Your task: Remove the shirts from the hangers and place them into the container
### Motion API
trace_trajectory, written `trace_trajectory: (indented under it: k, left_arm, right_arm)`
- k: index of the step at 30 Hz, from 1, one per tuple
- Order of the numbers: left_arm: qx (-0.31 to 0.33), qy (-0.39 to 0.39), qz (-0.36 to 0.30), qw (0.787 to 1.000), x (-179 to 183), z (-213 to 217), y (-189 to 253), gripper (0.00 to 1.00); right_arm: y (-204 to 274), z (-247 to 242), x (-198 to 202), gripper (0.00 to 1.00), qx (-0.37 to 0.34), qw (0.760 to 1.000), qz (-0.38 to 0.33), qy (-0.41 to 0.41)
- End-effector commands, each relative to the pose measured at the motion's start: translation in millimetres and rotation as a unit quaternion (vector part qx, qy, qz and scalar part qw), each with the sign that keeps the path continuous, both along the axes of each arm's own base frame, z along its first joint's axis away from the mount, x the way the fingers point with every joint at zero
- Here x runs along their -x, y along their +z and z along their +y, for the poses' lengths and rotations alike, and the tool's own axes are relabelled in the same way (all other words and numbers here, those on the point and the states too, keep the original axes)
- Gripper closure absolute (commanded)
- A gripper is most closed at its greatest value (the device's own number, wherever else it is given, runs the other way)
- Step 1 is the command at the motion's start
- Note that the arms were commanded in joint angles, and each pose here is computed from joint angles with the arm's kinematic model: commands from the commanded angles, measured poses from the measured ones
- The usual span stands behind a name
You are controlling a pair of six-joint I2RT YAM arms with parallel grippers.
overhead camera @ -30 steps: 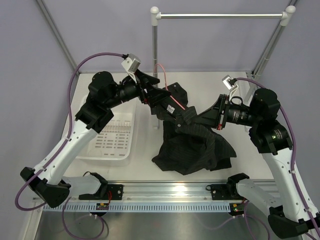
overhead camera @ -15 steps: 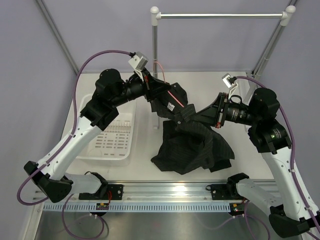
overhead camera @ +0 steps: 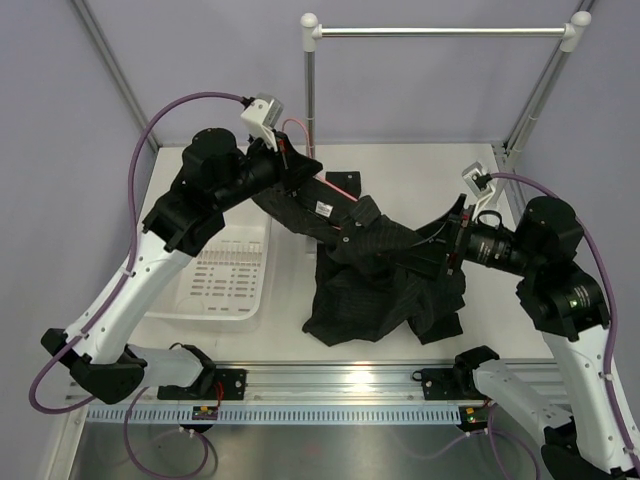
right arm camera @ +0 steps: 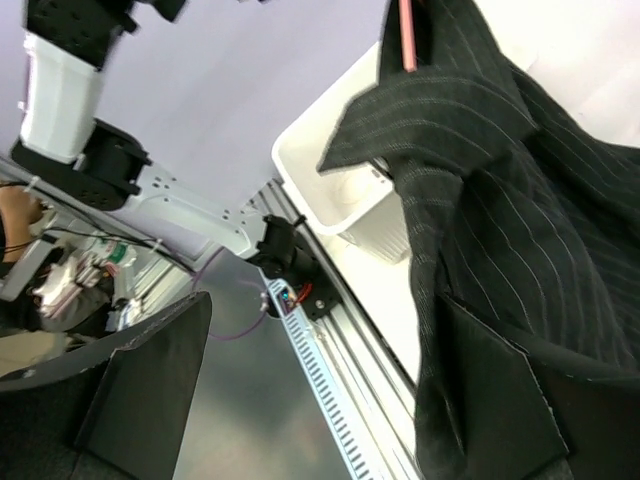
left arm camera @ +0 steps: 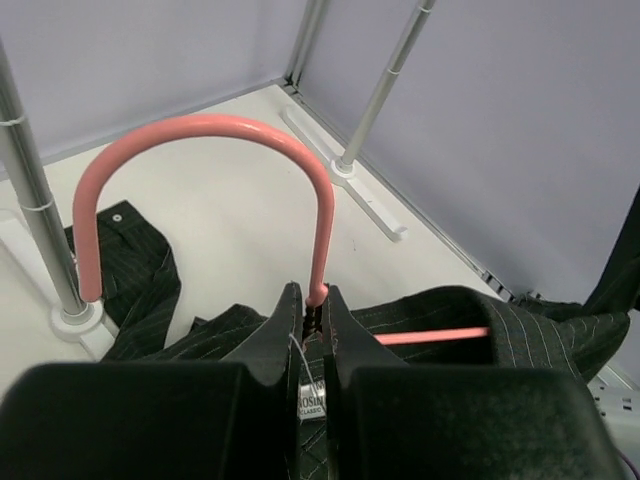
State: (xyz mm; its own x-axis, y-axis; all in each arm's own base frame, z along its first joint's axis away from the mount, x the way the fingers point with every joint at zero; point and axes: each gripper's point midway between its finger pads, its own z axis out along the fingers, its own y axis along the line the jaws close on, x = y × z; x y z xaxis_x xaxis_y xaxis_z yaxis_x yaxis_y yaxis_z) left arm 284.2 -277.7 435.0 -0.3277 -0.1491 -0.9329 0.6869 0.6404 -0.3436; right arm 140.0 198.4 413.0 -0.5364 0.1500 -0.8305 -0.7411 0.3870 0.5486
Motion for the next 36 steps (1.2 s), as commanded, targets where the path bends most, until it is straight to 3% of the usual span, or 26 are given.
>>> trace_trajectory:
  k: [1, 7, 13, 14, 18, 24, 27, 29, 36]
  left_arm:
    - [0.017, 0.048, -0.032, 0.998, -2.2, 20.9, 36.4, 1.00]
    - [0.011, 0.055, -0.039, 0.998, -2.4, 25.0, 43.2, 1.00]
    - [0.011, 0.052, -0.040, 0.998, 1.7, 26.8, 43.0, 1.00]
    - [0.011, 0.052, -0.040, 0.998, 2.3, 27.2, 42.7, 1.00]
    - [0.012, 0.049, -0.043, 0.998, 5.8, 28.7, 44.5, 1.00]
    - [0.017, 0.034, -0.042, 0.998, 10.7, 25.3, 44.6, 1.00]
    - [0.020, 0.029, -0.041, 0.999, 13.4, 24.8, 43.7, 1.00]
    - [0.019, 0.029, -0.040, 0.999, 13.1, 24.9, 42.7, 1.00]
    - [0.030, 0.012, -0.041, 0.999, 21.7, 22.9, 46.8, 1.00]
  right_arm:
    - [-18.0, -13.8, 6.8, 0.01, 0.036, 0.999, 0.005, -0.036]
    - [-32.5, -35.9, 2.2, 0.03, 0.075, 0.991, 0.001, -0.108]
    - [-48.8, -51.7, -5.9, 0.16, 0.097, 0.982, 0.008, -0.163]
    - [-49.3, -51.7, -7.2, 0.23, 0.097, 0.982, 0.007, -0.165]
    - [-53.3, -50.7, -13.0, 0.34, 0.096, 0.981, 0.008, -0.169]
    - [-48.1, -45.4, -20.5, 0.37, 0.083, 0.983, 0.001, -0.166]
    - [-47.0, -43.2, -24.9, 0.46, 0.081, 0.983, 0.002, -0.165]
    - [-46.2, -42.2, -27.4, 0.59, 0.078, 0.983, 0.000, -0.166]
    - [-42.1, -41.0, -33.4, 0.75, 0.072, 0.983, -0.003, -0.171]
